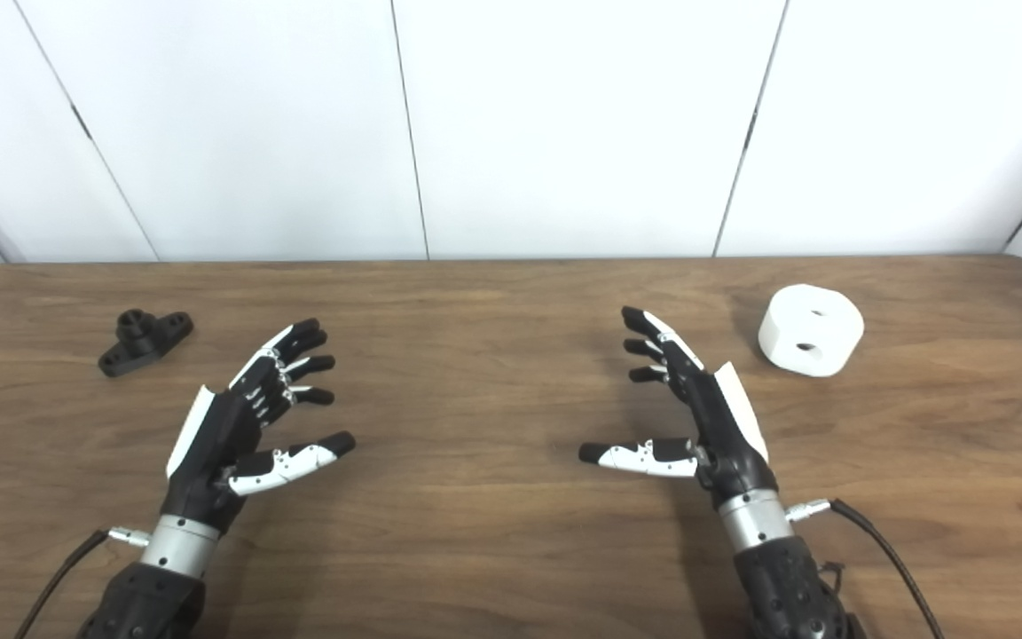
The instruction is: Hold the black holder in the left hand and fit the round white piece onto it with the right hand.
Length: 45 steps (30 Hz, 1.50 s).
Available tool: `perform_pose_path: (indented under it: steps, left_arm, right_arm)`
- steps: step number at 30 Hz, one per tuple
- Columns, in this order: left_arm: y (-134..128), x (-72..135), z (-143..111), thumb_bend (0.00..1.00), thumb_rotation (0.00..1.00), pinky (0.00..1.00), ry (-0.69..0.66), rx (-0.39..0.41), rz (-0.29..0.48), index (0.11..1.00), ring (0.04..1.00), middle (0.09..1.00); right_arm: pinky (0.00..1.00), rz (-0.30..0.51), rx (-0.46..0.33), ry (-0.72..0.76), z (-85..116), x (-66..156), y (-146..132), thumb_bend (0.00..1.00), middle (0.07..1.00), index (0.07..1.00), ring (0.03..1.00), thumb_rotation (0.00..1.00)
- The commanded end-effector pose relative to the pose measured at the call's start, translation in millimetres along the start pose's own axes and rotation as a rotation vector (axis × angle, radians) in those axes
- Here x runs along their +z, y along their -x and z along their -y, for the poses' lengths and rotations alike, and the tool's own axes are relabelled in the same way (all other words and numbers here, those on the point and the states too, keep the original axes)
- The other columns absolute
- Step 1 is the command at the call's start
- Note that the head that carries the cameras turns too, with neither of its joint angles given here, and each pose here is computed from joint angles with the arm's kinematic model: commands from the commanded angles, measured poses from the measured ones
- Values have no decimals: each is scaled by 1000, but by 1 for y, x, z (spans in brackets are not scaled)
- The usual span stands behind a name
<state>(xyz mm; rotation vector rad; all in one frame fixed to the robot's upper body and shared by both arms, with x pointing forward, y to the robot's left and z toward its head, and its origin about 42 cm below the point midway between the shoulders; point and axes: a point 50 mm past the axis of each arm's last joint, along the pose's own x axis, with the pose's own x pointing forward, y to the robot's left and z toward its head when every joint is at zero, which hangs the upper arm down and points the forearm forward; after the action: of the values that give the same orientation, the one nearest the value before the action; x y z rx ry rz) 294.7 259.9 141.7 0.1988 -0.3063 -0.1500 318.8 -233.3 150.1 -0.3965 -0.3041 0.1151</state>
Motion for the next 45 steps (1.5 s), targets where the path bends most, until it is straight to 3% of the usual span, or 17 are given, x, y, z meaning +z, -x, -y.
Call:
perform_pose_path:
  steps: [1, 11, 17, 25, 35, 41, 45]
  left_arm:
    - [-9, 13, -4, 736, 74, 671, -19, 10, 82, 904, 826, 898]
    - [-10, 12, -1, 742, 85, 663, -23, 7, 84, 899, 820, 890]
    - [-12, 11, 18, 723, 91, 644, -45, -3, 85, 906, 818, 893]
    - [-16, 3, 41, 754, 166, 647, -62, -4, 82, 891, 819, 887]
    - [-18, 4, 44, 759, 204, 646, -62, -10, 93, 890, 812, 884]
    - [-18, 8, 44, 725, 148, 624, -55, -7, 108, 874, 793, 864]
    - [-21, 12, 41, 686, 45, 564, -59, -7, 129, 826, 717, 795]
  right_arm:
    - [722, 92, -18, -8, 3, 16, -9, 792, 895, 883, 838, 86]
    - [725, 87, -7, -3, 5, 16, -8, 789, 894, 887, 841, 105]
    - [731, 86, -2, -16, 18, 12, -3, 781, 899, 894, 829, 36]
    - [848, 25, -4, -51, 27, 15, 2, 716, 953, 928, 891, 0]
    - [751, 34, 1, -10, 28, 21, 2, 696, 916, 915, 856, 0]
    - [735, 24, 1, -8, 29, 20, 2, 696, 915, 917, 845, 0]
    - [729, 13, 2, -17, 29, 19, 2, 698, 913, 912, 839, 0]
